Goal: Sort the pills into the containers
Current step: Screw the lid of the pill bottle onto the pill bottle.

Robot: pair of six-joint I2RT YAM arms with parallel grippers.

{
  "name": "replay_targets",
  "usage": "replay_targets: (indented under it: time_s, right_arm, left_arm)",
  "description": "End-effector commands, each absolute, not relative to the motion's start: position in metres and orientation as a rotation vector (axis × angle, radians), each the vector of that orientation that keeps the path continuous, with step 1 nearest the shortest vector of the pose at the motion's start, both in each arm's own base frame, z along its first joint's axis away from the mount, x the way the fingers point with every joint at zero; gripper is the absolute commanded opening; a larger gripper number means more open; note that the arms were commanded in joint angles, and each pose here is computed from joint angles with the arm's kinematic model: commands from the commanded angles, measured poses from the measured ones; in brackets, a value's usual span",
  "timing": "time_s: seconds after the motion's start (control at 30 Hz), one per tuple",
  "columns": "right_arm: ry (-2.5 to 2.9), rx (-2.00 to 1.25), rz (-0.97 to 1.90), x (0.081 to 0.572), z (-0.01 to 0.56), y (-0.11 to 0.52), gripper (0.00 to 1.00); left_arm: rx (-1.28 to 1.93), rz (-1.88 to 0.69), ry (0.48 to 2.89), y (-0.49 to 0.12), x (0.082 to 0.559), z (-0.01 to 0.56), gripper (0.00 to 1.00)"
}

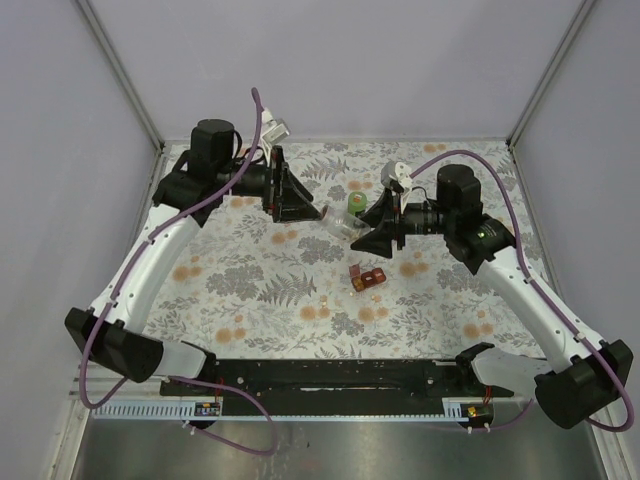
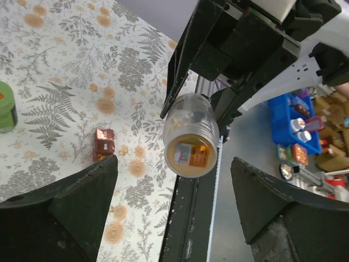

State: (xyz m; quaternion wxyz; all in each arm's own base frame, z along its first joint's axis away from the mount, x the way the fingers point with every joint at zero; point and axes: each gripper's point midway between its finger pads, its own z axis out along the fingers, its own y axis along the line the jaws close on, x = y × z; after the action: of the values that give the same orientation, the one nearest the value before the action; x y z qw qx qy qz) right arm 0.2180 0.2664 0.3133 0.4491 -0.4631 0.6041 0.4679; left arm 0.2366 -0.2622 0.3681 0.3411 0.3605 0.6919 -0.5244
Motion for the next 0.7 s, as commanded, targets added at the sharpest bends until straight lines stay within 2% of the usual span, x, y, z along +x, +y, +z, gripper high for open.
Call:
replay_targets:
  time_s: [0.0, 0.1, 0.17, 0.23, 0.67]
  right_arm:
    - [1.414, -1.147, 1.054, 0.224, 0.34, 0.262, 0.0]
    - [1.416, -1.143, 1.034, 0.225, 0.338, 0.261, 0.0]
    - [1.419, -1.142, 1.024, 0.225, 0.338, 0.26, 0.0]
    - [1.419, -1.143, 1.019, 0.225, 0.338, 0.259, 0.0]
    - [1.416, -1.135, 0.973, 0.228, 0.34, 0.256, 0.0]
  left_arm:
    - [0.85, -1.51, 1.779, -0.272, 0.241, 0.4, 0.86]
    - [0.836, -1.515, 1.779, -0.274, 0.244, 0.402, 0.83]
    - [0.825, -1.504, 1.782, -0.276, 0.246, 0.402, 0.74]
    - [0.825, -1.523, 1.792, -0.278, 0.244, 0.402, 0.7]
    - [0.758, -1.53, 1.931, -0.293, 0.246, 0.382, 0.69]
